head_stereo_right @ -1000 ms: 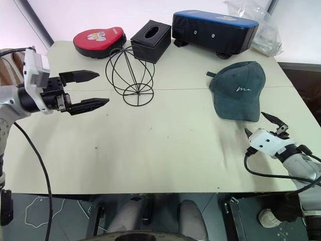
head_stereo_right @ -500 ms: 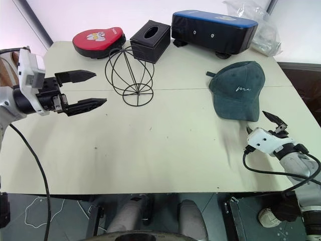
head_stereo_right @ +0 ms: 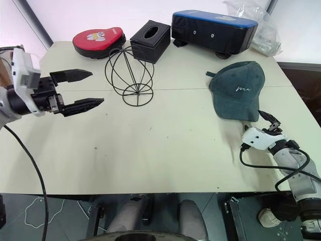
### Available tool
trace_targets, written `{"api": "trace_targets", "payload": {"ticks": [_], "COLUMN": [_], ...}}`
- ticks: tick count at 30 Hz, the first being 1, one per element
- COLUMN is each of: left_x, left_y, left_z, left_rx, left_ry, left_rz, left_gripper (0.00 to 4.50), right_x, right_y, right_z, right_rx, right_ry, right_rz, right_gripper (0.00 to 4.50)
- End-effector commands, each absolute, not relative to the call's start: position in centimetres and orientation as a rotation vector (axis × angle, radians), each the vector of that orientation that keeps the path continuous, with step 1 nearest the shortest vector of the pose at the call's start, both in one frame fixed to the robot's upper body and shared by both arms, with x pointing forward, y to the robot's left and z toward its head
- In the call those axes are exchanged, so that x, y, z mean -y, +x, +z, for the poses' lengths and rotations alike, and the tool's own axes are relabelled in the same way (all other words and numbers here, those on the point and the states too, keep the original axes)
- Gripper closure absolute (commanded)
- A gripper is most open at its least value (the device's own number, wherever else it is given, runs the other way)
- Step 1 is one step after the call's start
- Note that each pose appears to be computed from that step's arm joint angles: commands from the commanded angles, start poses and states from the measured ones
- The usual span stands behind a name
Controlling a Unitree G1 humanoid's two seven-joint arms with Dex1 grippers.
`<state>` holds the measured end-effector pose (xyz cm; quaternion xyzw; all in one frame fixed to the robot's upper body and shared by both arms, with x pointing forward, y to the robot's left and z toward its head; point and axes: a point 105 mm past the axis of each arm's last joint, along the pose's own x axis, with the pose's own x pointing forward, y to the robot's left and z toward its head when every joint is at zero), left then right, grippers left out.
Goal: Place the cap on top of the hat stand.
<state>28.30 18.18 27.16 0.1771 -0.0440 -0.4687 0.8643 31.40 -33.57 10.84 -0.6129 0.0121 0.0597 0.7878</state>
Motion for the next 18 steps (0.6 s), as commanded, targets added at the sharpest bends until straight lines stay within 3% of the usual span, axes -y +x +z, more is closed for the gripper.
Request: {"api": "trace_targets", "payload": {"ticks": [1, 18], "left_x": [-18.3, -18.4], "left_y": [27.7, 27.7], "left_z": [28.4, 28.4], "left_rx": [0.130, 0.129], "left_ry": [0.404, 0.413], "left_rz": [-0.968, -0.962], "left_gripper": [0.00, 0.00], "right_x": [34.6, 35.7], "right_y": [31.7, 32.6], "right_z": [11.9, 11.0], "right_rx": [-0.002, -0.007], "right_ry": [-1.364, -1.406], "right_rz": [0.064, -0.007], "right_gripper": [0.66, 0.66]}}
